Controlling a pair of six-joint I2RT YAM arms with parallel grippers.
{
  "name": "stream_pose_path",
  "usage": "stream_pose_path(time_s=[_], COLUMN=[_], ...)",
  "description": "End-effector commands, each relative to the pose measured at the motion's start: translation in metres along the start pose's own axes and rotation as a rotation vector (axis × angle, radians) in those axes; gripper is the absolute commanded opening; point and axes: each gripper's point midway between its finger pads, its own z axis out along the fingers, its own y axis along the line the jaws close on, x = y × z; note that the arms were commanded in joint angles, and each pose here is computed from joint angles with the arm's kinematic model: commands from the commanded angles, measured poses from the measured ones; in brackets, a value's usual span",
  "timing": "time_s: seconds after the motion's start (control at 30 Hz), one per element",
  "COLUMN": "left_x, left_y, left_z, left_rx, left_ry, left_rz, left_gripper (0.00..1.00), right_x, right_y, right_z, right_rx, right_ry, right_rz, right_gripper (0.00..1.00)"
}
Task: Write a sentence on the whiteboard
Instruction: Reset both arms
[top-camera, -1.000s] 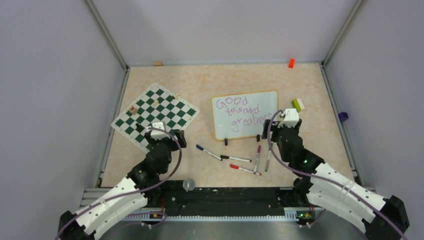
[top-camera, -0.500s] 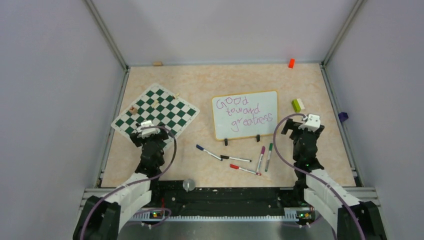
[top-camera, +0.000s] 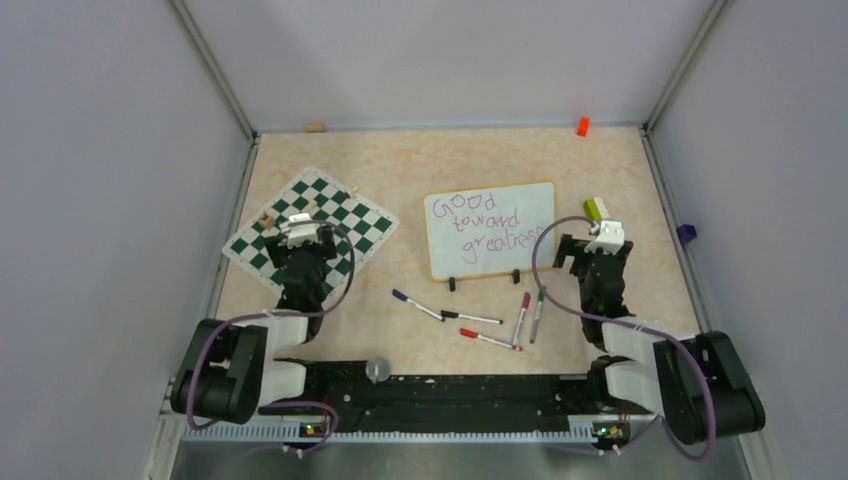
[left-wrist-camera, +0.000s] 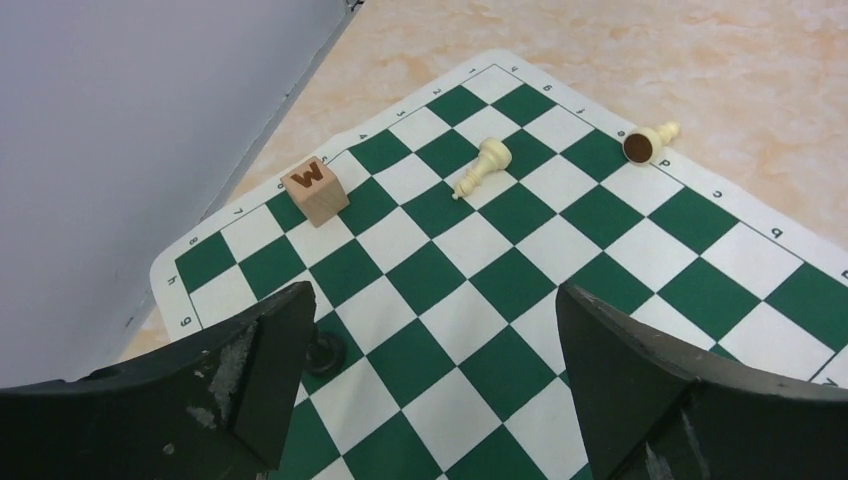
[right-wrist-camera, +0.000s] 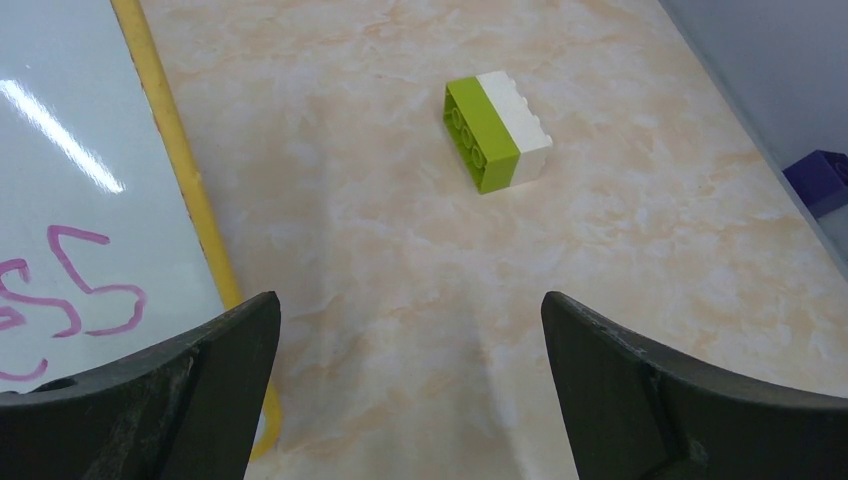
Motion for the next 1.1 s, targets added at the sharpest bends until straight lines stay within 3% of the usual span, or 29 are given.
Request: stream_pose_path(time_s=[0.0, 0.3, 0.37, 0.5, 0.6, 0.67, 0.7, 0.73, 0.93, 1.0, 1.07], left_x=[-0.022, -0.014, -0.008, -0.004, -0.001, -0.002, -0.002, -0.002, -0.001, -0.001, 0.0], left_y=[-0.004, -0.002, 0.002, 0.001, 0.001, 0.003, 0.005, 0.005, 0.004, 0.004, 0.004], left_z=[0.01, 0.015, 0.021, 0.032, 0.035, 0.035, 0.036, 0.037, 0.038, 0.038, 0.038], left_rx=[0.028, 0.025, -0.006, 0.009, 0.008, -0.003, -0.012, -0.014, -0.011, -0.011, -0.011], left_ry=[-0.054, -0.166, -0.124, -0.078, -0.052, -0.055, -0.055, -0.05, -0.044, -0.042, -0.04], left_rz=[-0.069, -0.091, -0.103, -0.107, -0.1, -0.102, -0.103, -0.101, -0.129, -0.129, -0.128], left_gripper=[0.94, 0.93, 0.97, 0.94, 0.91, 0.88, 0.97, 0.98, 0.99, 0.99, 0.99], right_x=[-0.035, -0.028, -0.031, -0.033, -0.034, -0.021, -0.027, -0.024, -0.022, -0.023, -0.024], right_y=[0.013, 0.022, 0.019, 0.012, -0.014, -0.012, -0.008, -0.008, -0.006, -0.007, -0.009], right_z=[0.021, 0.045, 0.041, 0.037, 0.034, 0.04, 0.042, 0.042, 0.044, 0.043, 0.042], right_rx=[-0.036, -0.052, -0.046, -0.029, 0.07, 0.059, 0.034, 0.032, 0.02, 0.022, 0.03], right_ry=[-0.083, -0.004, -0.034, -0.077, -0.205, -0.117, -0.144, -0.136, -0.12, -0.125, -0.133], right_rz=[0.026, -0.022, -0.019, -0.068, 0.019, 0.032, 0.027, 0.022, 0.025, 0.025, 0.025], right_gripper=[0.99, 0.93, 0.93, 0.93, 0.96, 0.96, 0.96, 0.96, 0.92, 0.98, 0.99])
